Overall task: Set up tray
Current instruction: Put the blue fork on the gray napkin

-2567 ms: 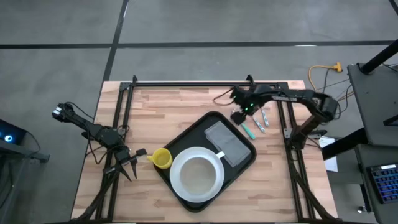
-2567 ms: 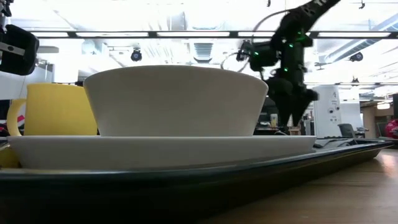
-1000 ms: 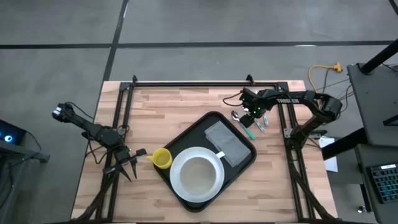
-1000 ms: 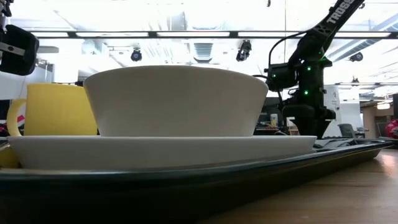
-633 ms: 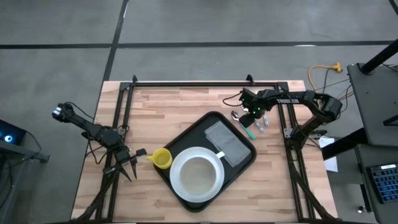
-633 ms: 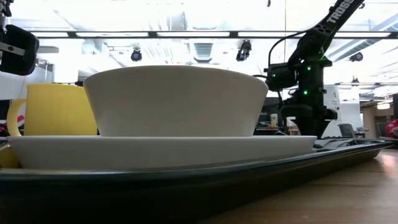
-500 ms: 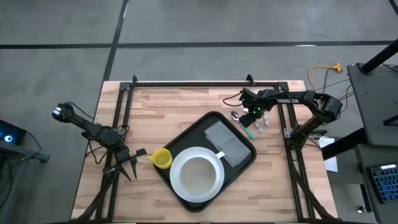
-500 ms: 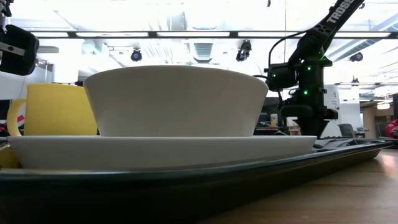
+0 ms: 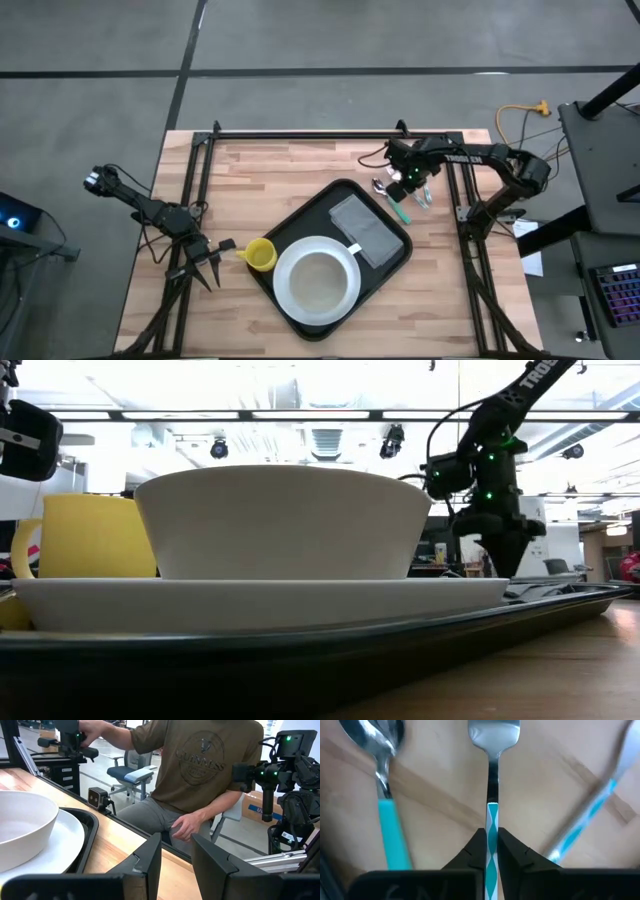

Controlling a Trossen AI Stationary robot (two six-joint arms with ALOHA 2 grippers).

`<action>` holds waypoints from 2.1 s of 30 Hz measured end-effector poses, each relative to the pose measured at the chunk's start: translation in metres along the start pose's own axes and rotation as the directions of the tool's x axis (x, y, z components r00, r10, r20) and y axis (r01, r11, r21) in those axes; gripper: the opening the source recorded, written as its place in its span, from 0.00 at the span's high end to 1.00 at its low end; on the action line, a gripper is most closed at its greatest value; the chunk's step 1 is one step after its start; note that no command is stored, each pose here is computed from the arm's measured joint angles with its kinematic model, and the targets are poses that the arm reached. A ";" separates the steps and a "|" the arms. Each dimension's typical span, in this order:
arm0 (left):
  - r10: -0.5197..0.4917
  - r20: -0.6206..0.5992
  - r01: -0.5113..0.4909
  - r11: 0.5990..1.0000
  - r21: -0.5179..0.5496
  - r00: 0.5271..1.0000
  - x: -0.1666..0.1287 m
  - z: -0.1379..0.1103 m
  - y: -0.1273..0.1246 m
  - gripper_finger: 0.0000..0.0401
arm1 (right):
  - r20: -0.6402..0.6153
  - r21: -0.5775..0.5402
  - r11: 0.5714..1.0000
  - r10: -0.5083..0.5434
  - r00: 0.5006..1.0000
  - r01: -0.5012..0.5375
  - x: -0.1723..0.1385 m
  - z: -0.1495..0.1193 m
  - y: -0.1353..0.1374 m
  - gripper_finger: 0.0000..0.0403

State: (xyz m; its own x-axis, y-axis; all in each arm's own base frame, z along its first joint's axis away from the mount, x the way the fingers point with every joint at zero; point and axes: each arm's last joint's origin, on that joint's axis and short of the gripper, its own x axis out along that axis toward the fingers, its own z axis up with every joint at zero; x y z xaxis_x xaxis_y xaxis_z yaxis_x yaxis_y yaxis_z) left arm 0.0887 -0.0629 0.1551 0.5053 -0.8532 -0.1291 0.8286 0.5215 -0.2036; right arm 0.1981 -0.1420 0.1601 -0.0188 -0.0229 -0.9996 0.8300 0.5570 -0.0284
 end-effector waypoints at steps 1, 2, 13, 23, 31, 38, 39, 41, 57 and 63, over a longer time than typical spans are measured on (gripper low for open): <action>0.000 0.000 0.000 1.000 0.000 1.000 0.000 0.000 0.000 0.78 | -0.008 0.001 1.000 -0.003 1.000 0.003 -0.002 0.000 0.001 0.96; 0.000 0.000 0.000 1.000 0.000 1.000 0.000 0.000 0.000 0.78 | -0.004 0.005 1.000 -0.001 1.000 0.001 -0.004 0.000 0.002 0.96; 0.001 0.000 -0.001 1.000 0.000 1.000 0.000 0.000 0.000 0.78 | 0.018 -0.014 1.000 0.019 1.000 -0.018 -0.022 -0.016 0.051 0.97; 0.004 0.001 -0.004 1.000 0.000 1.000 0.000 0.000 0.000 0.78 | 0.040 0.014 0.998 0.052 0.998 -0.053 -0.031 -0.041 0.093 0.97; 0.002 0.001 -0.002 1.000 0.000 1.000 0.000 0.000 0.000 0.78 | 0.056 0.036 0.996 0.077 0.995 -0.079 -0.035 -0.055 0.116 0.97; -0.001 0.000 0.001 1.000 0.000 1.000 0.000 0.000 0.000 0.78 | 0.098 0.047 0.986 0.153 0.983 -0.158 -0.038 -0.060 0.131 0.97; -0.001 0.000 0.001 1.000 0.000 1.000 0.000 0.000 0.000 0.78 | 0.103 0.042 0.983 0.171 0.980 -0.176 -0.038 -0.061 0.134 0.97; -0.001 0.000 0.001 1.000 0.000 1.000 0.000 0.000 0.000 0.78 | 0.121 0.036 0.977 0.204 0.972 -0.209 -0.039 -0.062 0.139 0.97; 0.000 0.000 0.000 1.000 0.000 1.000 0.000 0.000 0.000 0.78 | 0.081 -0.007 0.975 0.222 0.972 -0.222 -0.007 -0.066 0.170 0.97; 0.000 0.000 0.000 1.000 0.000 1.000 0.000 0.000 0.000 0.78 | 0.104 -0.020 0.974 0.227 0.968 -0.226 -0.012 -0.063 0.175 0.97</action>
State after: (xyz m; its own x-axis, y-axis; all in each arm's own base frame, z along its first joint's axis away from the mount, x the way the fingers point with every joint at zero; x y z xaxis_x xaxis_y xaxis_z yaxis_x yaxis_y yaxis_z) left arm 0.0887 -0.0629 0.1551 0.5051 -0.8533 -0.1290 0.8287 0.5213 -0.2036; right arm 0.3086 0.0086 0.1664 0.2282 0.0177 -0.9735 0.8015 0.5643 0.1981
